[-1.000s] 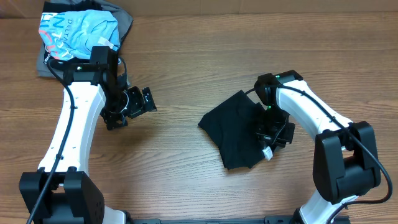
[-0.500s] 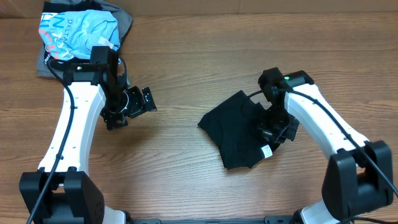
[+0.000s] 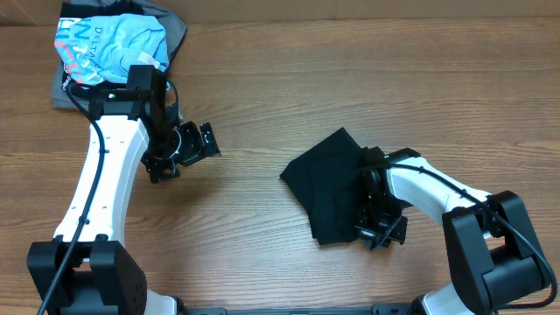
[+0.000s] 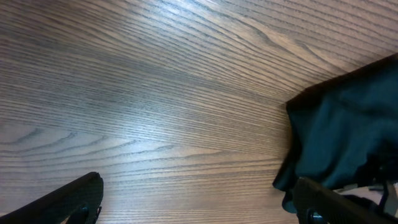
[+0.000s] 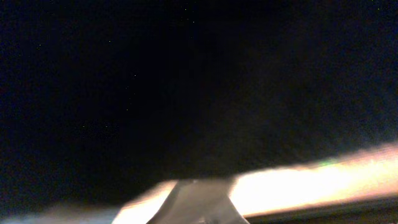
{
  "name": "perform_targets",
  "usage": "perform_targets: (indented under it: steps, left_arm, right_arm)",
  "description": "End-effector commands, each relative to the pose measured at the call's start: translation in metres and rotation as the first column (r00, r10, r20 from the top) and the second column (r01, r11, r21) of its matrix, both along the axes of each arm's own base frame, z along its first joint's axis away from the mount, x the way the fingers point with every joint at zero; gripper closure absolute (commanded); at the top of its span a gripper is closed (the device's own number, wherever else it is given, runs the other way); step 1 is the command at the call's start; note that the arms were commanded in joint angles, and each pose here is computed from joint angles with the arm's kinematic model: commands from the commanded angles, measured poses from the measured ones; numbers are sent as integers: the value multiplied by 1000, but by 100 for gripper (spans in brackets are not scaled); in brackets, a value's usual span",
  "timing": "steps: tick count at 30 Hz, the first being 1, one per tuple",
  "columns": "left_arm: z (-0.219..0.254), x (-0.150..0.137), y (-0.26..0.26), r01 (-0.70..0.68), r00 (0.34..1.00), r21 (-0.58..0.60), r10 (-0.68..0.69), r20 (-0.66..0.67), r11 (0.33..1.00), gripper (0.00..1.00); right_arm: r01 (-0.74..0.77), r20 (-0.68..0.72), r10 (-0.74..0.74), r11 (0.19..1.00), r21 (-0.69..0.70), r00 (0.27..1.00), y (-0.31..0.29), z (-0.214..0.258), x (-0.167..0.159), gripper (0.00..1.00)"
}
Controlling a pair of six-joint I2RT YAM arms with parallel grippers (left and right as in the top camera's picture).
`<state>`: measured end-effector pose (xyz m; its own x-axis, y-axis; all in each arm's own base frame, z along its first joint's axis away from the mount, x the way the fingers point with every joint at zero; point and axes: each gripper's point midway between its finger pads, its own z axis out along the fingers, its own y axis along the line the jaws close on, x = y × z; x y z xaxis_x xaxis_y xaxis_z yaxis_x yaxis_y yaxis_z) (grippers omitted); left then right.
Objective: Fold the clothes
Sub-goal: 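Move the left gripper toward the bundle's left side, right gripper holding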
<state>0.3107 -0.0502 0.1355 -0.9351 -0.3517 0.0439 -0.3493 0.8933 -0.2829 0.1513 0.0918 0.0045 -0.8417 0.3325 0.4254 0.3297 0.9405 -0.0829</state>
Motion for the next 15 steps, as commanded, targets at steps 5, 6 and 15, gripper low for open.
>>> perform_targets:
  steps: [5, 6, 15]
  left_arm:
    - [-3, 0, -3, 30, 1000, -1, -30, 0, 1000, 0]
    - [-2, 2, -5, 33, 999, -9, -33, 8, 999, 0]
    - [8, 52, -83, 291, 925, -130, -244, 292, 948, 0]
  right_arm:
    - [40, 86, -31, 993, -111, 996, -14, 33, 19, 88]
    - [47, 123, -30, 989, -140, 992, -19, 47, 25, 81]
    - [111, 401, -86, 993, -41, 912, -18, 128, 62, 0]
